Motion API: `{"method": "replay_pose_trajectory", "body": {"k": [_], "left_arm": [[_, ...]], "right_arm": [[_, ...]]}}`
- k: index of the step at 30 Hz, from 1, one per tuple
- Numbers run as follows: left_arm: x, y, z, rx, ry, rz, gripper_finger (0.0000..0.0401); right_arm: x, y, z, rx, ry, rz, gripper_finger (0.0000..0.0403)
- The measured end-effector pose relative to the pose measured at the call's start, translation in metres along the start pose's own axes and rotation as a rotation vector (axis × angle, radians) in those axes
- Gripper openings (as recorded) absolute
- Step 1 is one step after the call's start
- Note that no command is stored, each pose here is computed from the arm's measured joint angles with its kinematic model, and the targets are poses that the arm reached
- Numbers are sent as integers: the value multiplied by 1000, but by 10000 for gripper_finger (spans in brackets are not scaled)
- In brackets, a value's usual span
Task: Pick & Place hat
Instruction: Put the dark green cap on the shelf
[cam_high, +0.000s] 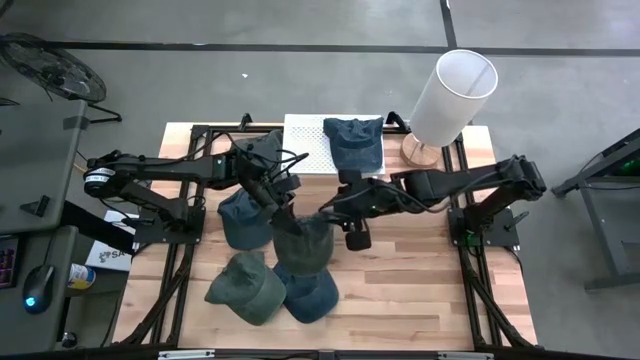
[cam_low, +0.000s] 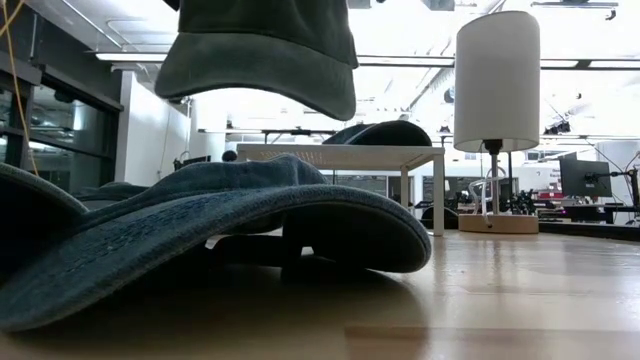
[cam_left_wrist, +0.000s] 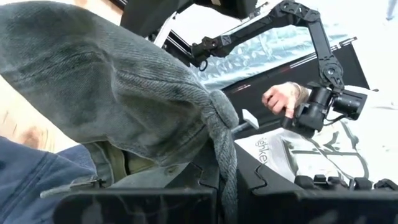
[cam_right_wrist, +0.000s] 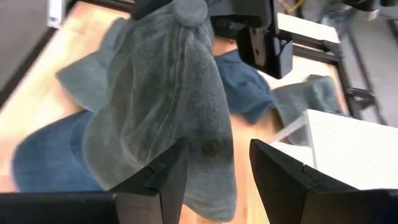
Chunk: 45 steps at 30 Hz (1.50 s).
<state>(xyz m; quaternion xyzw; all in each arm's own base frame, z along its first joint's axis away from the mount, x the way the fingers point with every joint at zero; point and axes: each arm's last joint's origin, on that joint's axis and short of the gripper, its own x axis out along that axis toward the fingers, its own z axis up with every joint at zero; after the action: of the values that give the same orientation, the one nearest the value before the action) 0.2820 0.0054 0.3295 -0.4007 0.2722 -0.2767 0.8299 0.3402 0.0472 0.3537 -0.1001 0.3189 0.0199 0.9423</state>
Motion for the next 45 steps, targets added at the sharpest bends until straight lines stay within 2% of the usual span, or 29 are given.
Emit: {"method": "replay_pose_trajectory", "body": {"k": [11, 17, 21, 24, 29, 35, 45], "left_arm": [[0, -1, 1, 11, 3, -18, 0], [0, -4, 3, 35, -18, -37, 0], [0, -4, 4, 42, -23, -40, 0], [0, -4, 4, 42, -24, -39, 0], [0, -4, 4, 41, -33, -29, 0], [-1, -3, 5, 40, -39, -23, 7], [-1, -3, 6, 49, -72, 13, 49]], "right_arm": [[1, -5, -6, 62, 43, 160, 164], [1, -5, -8, 76, 60, 162, 150], [1, -5, -8, 103, 64, 146, 128], [1, -5, -8, 131, 66, 142, 93], [1, -6, -8, 155, 68, 131, 13], [0, -1, -7, 162, 69, 114, 4], [-3, 18, -5, 154, 66, 85, 1]]}}
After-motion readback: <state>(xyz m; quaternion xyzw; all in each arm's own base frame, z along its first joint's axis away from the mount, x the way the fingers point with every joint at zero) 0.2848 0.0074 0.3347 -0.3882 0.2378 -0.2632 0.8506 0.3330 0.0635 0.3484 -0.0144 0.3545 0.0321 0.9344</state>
